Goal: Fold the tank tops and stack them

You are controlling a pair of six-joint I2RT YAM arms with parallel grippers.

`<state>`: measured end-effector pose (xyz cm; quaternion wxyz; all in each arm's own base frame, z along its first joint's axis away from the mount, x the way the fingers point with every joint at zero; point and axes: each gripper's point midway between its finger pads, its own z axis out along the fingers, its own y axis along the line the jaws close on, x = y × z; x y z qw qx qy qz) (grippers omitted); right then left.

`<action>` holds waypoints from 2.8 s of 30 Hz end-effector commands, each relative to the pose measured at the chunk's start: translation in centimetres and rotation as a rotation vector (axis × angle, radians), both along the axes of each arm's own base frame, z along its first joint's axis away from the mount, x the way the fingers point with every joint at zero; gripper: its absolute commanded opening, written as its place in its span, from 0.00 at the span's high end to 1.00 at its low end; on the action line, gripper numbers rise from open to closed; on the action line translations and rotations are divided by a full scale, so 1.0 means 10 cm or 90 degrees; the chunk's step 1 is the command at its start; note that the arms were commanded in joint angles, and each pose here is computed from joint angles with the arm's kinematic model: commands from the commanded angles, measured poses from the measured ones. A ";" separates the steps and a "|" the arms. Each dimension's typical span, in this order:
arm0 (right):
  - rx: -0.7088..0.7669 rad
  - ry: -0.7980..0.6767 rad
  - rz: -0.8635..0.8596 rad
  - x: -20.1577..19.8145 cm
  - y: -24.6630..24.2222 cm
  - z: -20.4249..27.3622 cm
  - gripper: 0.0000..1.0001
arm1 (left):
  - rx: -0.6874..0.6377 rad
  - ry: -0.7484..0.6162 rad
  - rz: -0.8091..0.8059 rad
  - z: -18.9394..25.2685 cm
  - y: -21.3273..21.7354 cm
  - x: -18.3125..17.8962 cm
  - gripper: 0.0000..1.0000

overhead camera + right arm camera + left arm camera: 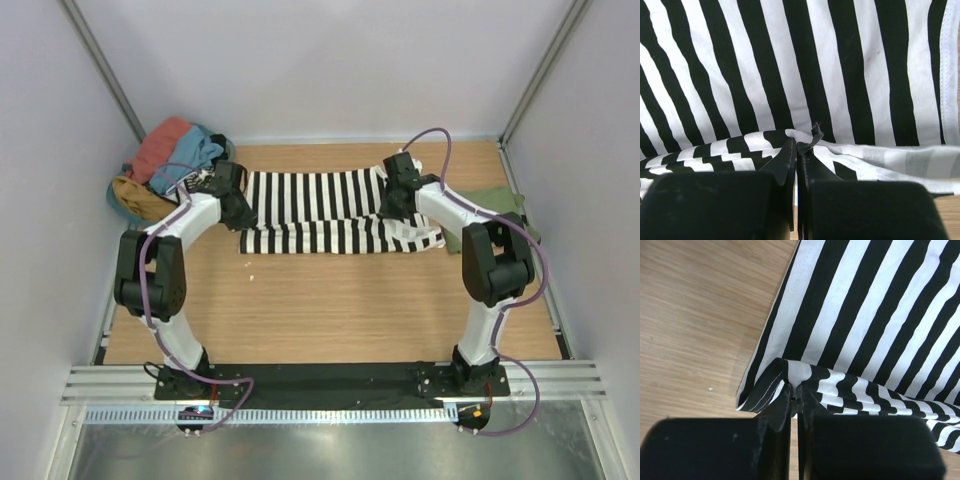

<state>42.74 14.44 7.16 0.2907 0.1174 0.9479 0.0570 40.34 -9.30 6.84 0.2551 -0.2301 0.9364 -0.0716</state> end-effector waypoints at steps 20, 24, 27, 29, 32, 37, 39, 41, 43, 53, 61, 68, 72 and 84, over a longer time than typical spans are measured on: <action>-0.005 -0.050 -0.039 0.53 -0.03 0.12 0.51 | 0.026 -0.007 0.018 0.10 0.18 0.38 0.43; 0.010 -0.075 -0.043 0.30 -0.10 0.25 0.35 | 0.030 -0.028 0.021 0.22 0.23 0.22 0.26; 0.022 -0.089 -0.035 0.05 -0.15 0.36 0.31 | 0.023 -0.053 0.029 0.31 0.26 0.03 0.25; 0.036 -0.097 -0.029 -0.09 -0.16 0.45 0.33 | 0.000 -0.064 0.024 0.32 0.22 -0.13 0.25; 0.040 -0.069 -0.025 -0.37 -0.21 0.29 0.34 | -0.023 -0.065 0.022 0.24 0.18 -0.31 0.26; 0.065 -0.044 -0.033 -0.69 -0.24 0.06 0.31 | -0.048 -0.050 0.027 0.03 0.15 -0.47 0.27; 0.076 -0.037 -0.033 -0.72 -0.21 -0.02 0.27 | -0.059 -0.036 0.022 -0.07 0.10 -0.46 0.27; 0.078 -0.032 -0.037 -0.68 -0.19 -0.09 0.24 | -0.066 -0.032 0.021 -0.12 0.07 -0.42 0.27; 0.075 -0.030 -0.040 -0.62 -0.18 -0.14 0.22 | -0.067 -0.021 0.025 -0.22 0.06 -0.37 0.27; 0.034 -0.013 -0.068 -0.36 -0.22 -0.41 0.49 | -0.046 0.022 0.054 -0.56 0.10 -0.19 0.52; 0.024 -0.012 -0.072 -0.58 -0.32 -0.37 0.94 | -0.060 0.027 0.048 -0.65 0.09 -0.44 1.00; -0.002 0.023 -0.066 -1.04 -0.49 -0.34 0.99 | -0.088 0.046 0.037 -0.60 0.05 -0.80 1.00; -0.027 0.036 -0.103 -1.34 -0.67 -0.31 0.90 | -0.082 0.064 0.070 -0.60 0.14 -1.12 0.99; -0.013 -0.041 -0.049 -1.57 -0.47 0.05 0.30 | -0.001 0.012 0.122 -0.17 0.38 -1.50 0.04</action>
